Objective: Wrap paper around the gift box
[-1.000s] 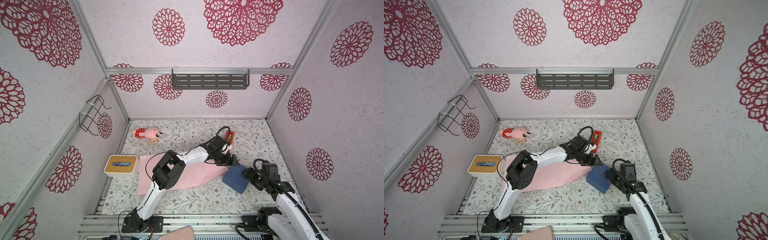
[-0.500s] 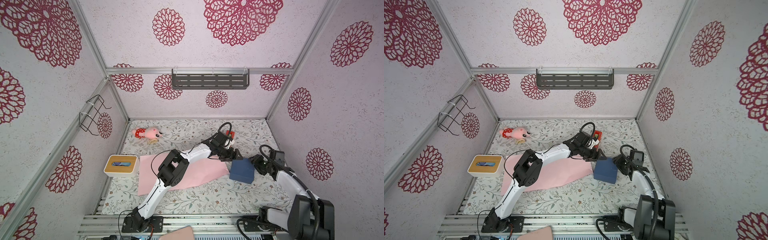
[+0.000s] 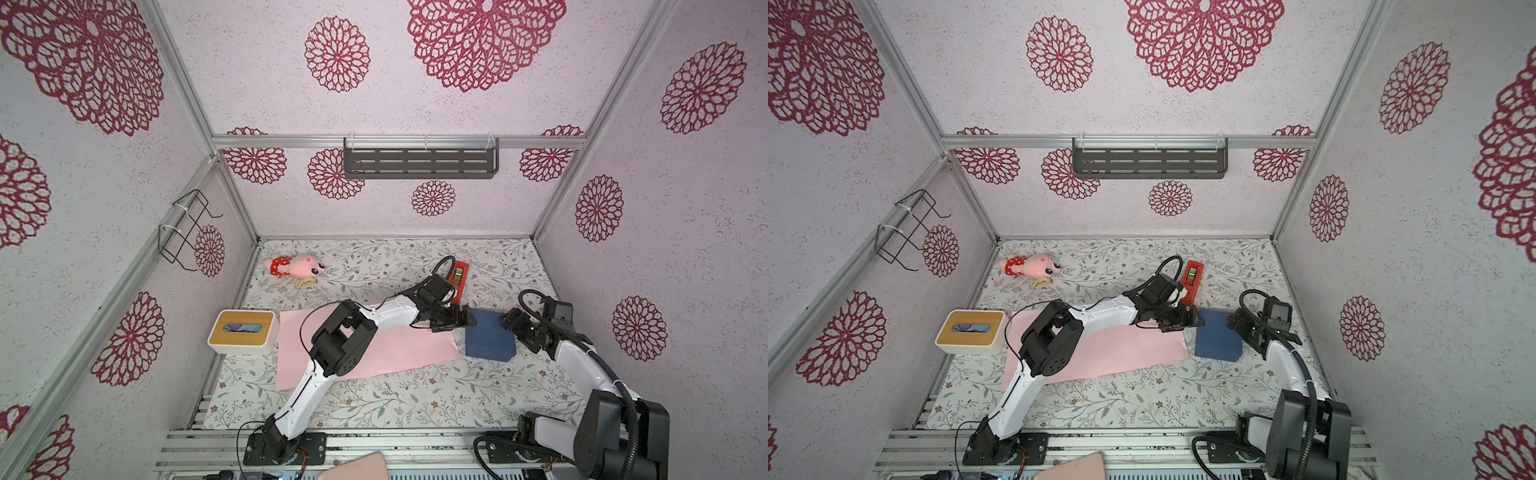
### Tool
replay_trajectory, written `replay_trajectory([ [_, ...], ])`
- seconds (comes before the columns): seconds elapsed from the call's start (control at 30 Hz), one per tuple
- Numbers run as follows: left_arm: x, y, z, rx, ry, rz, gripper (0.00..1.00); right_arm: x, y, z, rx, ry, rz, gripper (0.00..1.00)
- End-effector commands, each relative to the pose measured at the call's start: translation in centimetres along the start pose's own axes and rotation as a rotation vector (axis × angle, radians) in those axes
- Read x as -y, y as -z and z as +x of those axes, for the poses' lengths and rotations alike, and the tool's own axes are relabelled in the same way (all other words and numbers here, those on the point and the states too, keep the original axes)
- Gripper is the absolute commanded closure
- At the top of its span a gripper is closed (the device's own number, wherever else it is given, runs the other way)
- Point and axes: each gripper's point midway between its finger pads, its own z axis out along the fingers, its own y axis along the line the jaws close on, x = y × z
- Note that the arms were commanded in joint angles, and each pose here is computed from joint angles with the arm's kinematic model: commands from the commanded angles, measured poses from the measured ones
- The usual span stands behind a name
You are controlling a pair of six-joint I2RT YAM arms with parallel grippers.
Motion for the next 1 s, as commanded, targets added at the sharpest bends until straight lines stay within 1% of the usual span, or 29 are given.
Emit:
replay_trajectory([
  [0.0, 4.0, 1.0, -0.1, 0.049, 0.008, 0.103, 0.1, -1.2, 0.2, 1.5, -0.051, 0.023, -0.092, 0.17],
  [0.1, 4.8, 0.8, 0.2, 0.039, 0.005, 0.134, 0.12, -1.7, 0.8, 2.6, -0.062, 0.019, -0.14, 0.2],
  [0.27, 4.6, -0.1, 1.3, 0.0, 0.015, 0.138, 0.12, -3.1, 1.3, 4.1, -0.065, -0.012, -0.263, 0.24],
  [0.4, 4.7, -0.6, 1.8, -0.014, 0.017, 0.137, 0.13, -3.7, 1.0, 4.9, -0.08, -0.013, -0.339, 0.25],
  [0.53, 5.3, -0.5, 1.4, -0.009, 0.022, 0.155, 0.15, -4.7, 1.3, 4.7, -0.073, 0.012, -0.394, 0.26],
  [0.6, 6.3, -0.2, 1.1, -0.005, 0.011, 0.185, 0.18, -5.3, 1.7, 4.4, -0.062, 0.022, -0.419, 0.27],
  [0.77, 9.3, 0.9, 0.5, 0.001, -0.017, 0.267, 0.19, -7.6, 3.9, 3.0, -0.006, 0.041, -0.517, 0.3],
  [0.8, 10.3, 1.3, 0.4, 0.002, -0.016, 0.298, 0.2, -7.7, 4.1, 2.9, 0.0, 0.042, -0.523, 0.3],
  [0.97, 11.9, 2.3, 0.1, 0.007, -0.027, 0.348, 0.2, -8.8, 5.5, 2.6, 0.025, 0.052, -0.558, 0.32],
])
